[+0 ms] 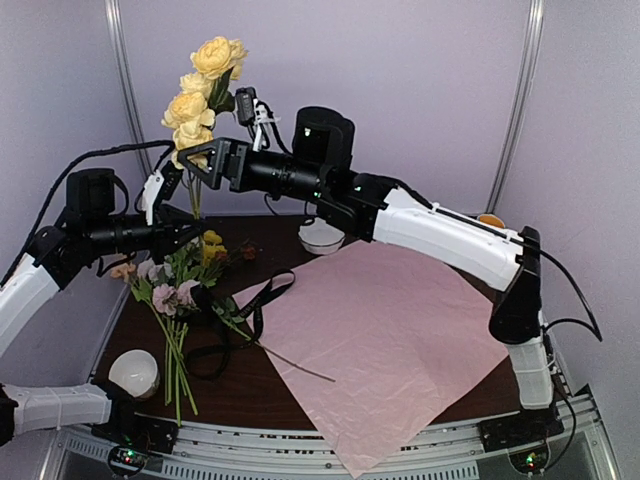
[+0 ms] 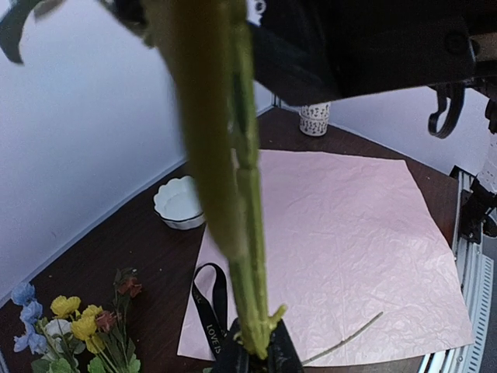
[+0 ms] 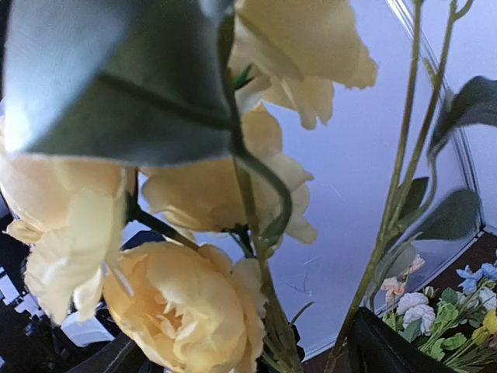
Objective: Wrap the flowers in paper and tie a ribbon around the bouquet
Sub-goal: Pass from the left arm to the right
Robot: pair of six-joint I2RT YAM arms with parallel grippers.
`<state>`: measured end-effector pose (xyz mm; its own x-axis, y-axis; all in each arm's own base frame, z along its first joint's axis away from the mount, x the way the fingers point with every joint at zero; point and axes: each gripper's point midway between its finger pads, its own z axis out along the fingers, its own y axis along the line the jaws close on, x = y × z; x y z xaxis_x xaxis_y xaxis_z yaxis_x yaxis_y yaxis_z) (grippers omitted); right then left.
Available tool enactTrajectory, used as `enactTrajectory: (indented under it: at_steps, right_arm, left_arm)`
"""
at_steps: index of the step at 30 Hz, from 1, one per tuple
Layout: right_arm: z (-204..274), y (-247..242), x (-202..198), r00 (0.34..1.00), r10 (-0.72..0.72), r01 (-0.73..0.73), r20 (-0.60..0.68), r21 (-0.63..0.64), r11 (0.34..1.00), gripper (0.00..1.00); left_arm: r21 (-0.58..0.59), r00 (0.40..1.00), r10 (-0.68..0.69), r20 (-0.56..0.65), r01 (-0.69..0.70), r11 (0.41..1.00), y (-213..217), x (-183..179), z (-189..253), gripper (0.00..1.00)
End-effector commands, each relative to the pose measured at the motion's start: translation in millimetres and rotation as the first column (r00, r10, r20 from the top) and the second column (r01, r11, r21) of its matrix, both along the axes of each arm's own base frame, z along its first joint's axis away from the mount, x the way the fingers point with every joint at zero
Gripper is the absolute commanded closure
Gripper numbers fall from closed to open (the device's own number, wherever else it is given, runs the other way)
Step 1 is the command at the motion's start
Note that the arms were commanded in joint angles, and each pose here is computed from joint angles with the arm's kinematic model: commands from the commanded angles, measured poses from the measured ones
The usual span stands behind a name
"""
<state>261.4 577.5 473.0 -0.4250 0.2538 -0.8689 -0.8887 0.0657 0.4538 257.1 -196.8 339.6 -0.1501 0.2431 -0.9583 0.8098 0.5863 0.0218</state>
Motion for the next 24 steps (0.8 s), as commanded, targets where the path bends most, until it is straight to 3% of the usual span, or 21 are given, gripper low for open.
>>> enactTrajectory:
  at_steps: [1,5,9,13,17,19,21,24]
  right_arm:
    - [-0.7,9.6,-0.8,0.977,0.135,-0.119,-0.166,0.106,0.987,0.20]
    - [-9.6,17.2,-8.4,0.973,0.171,-0.157,-0.152,0.101,0.982,0.27]
    - [-30.3,22.3,-11.5,0.967,0.170,-0.161,-0.191,0.057,0.985,0.28]
    - [-35.0,21.1,-13.5,0.949,0.208,-0.190,-0.236,0.099,0.977,0.53]
    - [-18.0,11.1,-16.2,0.943,0.240,-0.210,-0.229,0.147,0.967,0.64]
    - [-8.7,2.6,-16.4,0.951,0.231,-0.201,-0.206,0.154,0.967,0.59]
    - [-3.7,-5.9,-17.2,0.961,0.210,-0.185,-0.182,0.146,0.972,0.38]
    - [-10.6,-17.8,-18.7,0.972,0.170,-0.151,-0.161,0.121,0.981,0.25]
  left_arm:
    - [-0.018,0.997,-0.042,0.066,0.043,0.999,-5.8,-4.8,13.4,1.00]
    - [-0.008,0.998,-0.045,0.048,0.046,0.999,-6.1,-4.9,7.3,1.00]
    - [-0.021,0.997,-0.043,0.065,0.045,0.999,-6.0,-5.4,11.7,1.00]
    - [-0.032,0.997,-0.050,0.064,0.052,0.998,-7.9,-4.7,13.1,1.00]
    - [-0.029,0.997,-0.050,0.060,0.052,0.998,-7.9,-4.2,12.0,1.00]
    - [-0.027,0.997,-0.045,0.062,0.047,0.999,-7.0,-4.4,11.9,1.00]
    - [-0.028,0.997,-0.033,0.064,0.035,0.999,-5.6,-3.6,13.3,1.00]
    - [-0.038,0.998,-0.019,0.063,0.021,0.999,-4.3,-2.0,18.2,1.00]
